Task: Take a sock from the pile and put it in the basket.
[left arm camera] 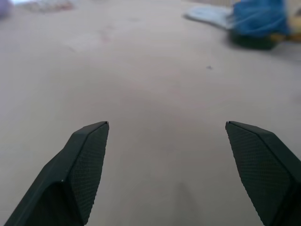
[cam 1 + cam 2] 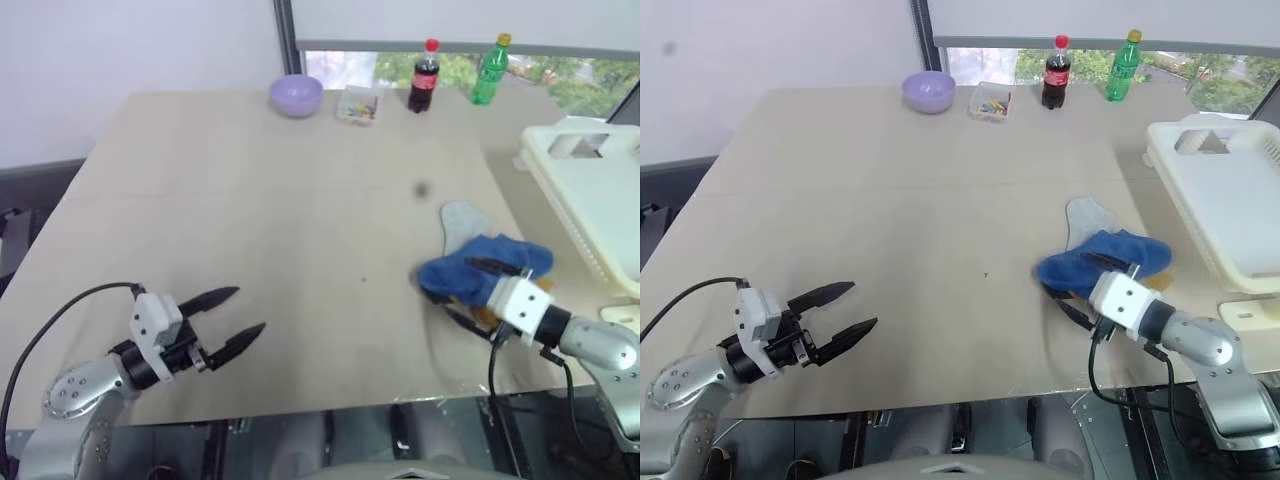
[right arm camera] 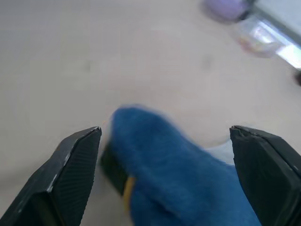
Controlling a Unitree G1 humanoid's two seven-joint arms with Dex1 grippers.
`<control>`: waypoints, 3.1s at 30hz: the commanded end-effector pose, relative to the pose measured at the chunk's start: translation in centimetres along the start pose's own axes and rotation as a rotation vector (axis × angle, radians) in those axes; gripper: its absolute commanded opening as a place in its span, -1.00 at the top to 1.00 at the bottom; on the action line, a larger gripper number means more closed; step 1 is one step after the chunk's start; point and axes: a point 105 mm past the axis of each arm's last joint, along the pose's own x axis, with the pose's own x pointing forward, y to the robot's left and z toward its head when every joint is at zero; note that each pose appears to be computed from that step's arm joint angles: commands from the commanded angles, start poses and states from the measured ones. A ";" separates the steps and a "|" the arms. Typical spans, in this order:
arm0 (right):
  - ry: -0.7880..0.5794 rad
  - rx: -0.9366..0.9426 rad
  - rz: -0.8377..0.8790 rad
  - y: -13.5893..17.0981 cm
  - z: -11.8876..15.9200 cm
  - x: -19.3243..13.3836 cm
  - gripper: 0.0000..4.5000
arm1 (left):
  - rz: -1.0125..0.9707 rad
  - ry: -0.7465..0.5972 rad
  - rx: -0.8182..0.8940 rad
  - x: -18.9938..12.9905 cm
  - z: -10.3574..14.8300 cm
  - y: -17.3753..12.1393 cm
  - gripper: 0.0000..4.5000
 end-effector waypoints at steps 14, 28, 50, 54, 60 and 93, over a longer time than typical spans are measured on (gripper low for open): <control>-0.023 0.016 -0.050 -1.0 -0.1 0.6 0.77 | -0.179 -0.025 0.138 0.1 2.1 -1.1 -0.88; -0.078 0.051 -0.073 -0.8 0.7 0.9 0.98 | -0.246 -0.092 0.205 0.4 3.4 -1.2 -0.88; -0.237 0.182 0.085 0.1 7.9 8.3 0.98 | -0.226 -0.104 0.200 0.7 3.8 -0.4 -0.88; -0.252 0.209 0.190 2.5 10.2 12.0 0.98 | -0.219 -0.102 0.206 0.6 4.0 -0.1 -0.88; -0.309 0.311 0.339 6.1 14.7 16.2 0.98 | -0.186 -0.106 0.228 0.2 4.6 1.1 -0.88; 0.216 0.172 -0.070 -0.6 1.0 -2.1 -0.44 | -0.293 -0.084 0.194 1.5 4.0 1.4 -0.88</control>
